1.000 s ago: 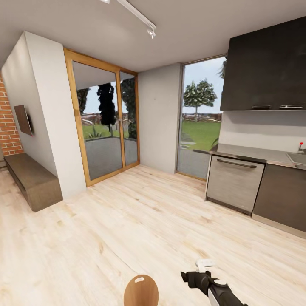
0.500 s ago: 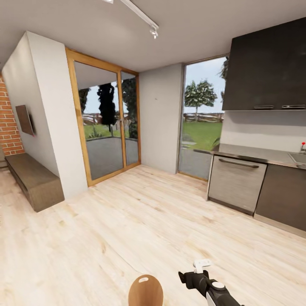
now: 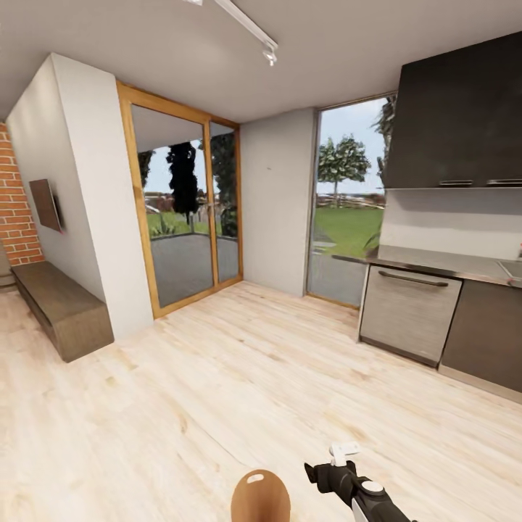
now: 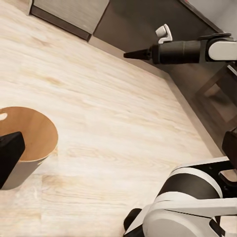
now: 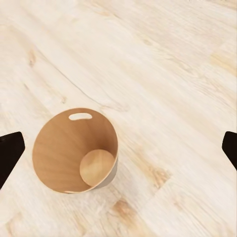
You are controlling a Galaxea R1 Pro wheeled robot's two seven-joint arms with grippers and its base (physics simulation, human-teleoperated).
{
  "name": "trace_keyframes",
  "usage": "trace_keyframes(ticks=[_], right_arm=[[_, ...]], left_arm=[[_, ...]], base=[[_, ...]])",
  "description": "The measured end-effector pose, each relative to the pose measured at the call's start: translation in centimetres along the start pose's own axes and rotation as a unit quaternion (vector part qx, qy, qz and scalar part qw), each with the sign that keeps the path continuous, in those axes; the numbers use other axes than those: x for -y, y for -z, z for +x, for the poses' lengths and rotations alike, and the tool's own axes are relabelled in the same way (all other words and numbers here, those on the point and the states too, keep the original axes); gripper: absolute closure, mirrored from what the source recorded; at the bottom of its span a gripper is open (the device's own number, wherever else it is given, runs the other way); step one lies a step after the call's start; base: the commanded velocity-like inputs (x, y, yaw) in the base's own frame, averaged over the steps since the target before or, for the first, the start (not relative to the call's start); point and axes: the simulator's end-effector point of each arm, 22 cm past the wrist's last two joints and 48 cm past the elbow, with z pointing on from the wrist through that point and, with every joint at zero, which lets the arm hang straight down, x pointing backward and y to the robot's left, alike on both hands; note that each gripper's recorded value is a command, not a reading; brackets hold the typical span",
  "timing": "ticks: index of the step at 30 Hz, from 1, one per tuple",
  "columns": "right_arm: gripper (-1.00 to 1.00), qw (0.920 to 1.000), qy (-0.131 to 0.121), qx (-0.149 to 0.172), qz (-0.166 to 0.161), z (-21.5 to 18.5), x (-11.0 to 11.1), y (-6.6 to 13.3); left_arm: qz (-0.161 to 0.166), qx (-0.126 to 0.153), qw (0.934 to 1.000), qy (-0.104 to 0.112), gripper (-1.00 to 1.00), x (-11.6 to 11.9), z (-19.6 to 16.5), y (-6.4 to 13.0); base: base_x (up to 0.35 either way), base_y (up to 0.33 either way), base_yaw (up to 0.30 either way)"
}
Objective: Put the three can of soda from the living room inside the tash can in the kitchen.
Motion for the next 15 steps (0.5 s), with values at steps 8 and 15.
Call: trace_keyframes(ticks=[8,15], right_arm=[[-1.0,1.0,0.0,0.0,0.001,0.0,0.1,0.01],[-1.0,1.0,0.0,0.0,0.001,-0.01,0.21,0.03]], left_arm=[[0.0,0.0,1.0,0.0,-1.0,0.0,0.01,0.0],[0.0,0.0,1.0,0.0,-1.0,-0.01,-0.01,0.02]], base=[[0.041,0.059,0.0],[0.066,0.05,0.0]])
